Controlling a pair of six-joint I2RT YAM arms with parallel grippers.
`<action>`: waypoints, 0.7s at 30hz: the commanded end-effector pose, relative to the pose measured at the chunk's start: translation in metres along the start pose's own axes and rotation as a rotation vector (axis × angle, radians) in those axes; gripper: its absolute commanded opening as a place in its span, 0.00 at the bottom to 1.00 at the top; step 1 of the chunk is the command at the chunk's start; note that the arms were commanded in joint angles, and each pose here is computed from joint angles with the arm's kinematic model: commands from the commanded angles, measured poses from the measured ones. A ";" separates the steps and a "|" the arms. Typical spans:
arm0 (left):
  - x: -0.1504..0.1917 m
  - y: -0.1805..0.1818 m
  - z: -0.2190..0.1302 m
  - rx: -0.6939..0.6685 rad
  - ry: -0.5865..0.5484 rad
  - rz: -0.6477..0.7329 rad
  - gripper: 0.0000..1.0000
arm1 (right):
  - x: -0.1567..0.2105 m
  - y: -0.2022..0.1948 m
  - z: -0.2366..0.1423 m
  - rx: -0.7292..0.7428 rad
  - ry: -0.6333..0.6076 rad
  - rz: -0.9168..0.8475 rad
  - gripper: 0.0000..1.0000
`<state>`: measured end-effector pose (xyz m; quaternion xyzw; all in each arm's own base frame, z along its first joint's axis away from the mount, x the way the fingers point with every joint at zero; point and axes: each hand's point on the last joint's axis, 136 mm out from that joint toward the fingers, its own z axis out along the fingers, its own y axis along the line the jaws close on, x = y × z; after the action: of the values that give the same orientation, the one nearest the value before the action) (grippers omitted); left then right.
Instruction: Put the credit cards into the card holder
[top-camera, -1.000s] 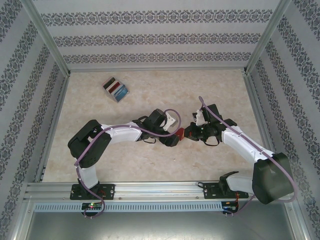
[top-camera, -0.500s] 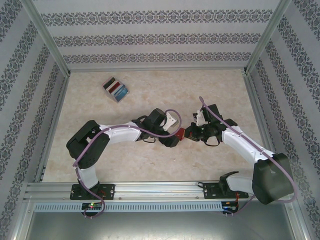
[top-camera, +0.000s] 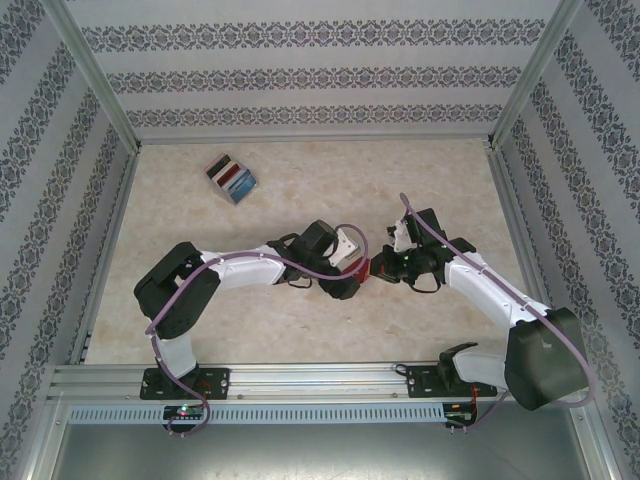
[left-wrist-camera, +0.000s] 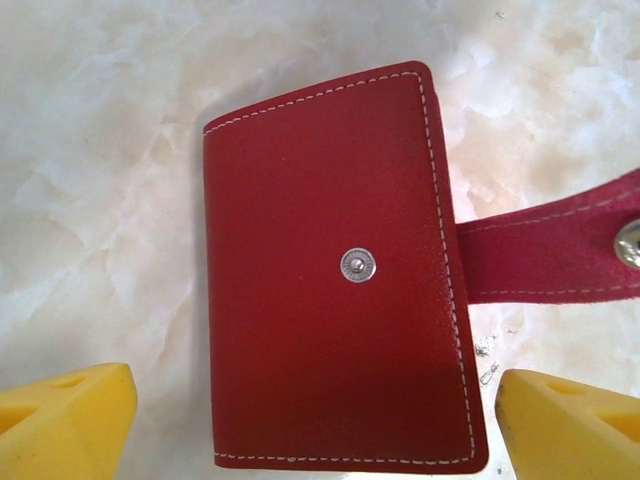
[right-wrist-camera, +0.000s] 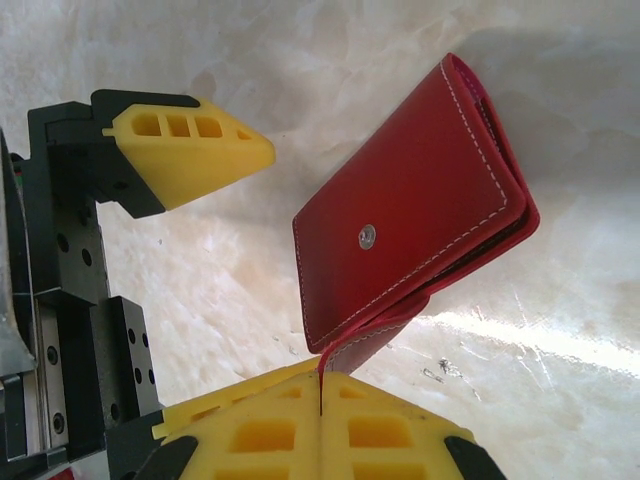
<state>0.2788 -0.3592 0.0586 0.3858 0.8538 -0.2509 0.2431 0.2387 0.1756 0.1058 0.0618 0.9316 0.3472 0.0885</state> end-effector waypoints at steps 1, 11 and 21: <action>-0.008 -0.012 -0.006 0.039 -0.016 0.028 0.93 | -0.001 0.006 -0.007 -0.020 -0.009 -0.026 0.00; 0.001 -0.006 0.003 0.003 0.027 0.033 0.91 | -0.001 0.008 -0.008 -0.022 -0.010 -0.029 0.00; -0.007 0.015 -0.011 -0.164 -0.030 0.056 0.72 | 0.002 0.002 -0.008 -0.010 -0.009 -0.026 0.00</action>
<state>0.2852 -0.3566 0.0573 0.3866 0.8582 -0.2129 0.2622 0.2374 0.1751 0.1082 0.0609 0.9312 0.3478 0.0907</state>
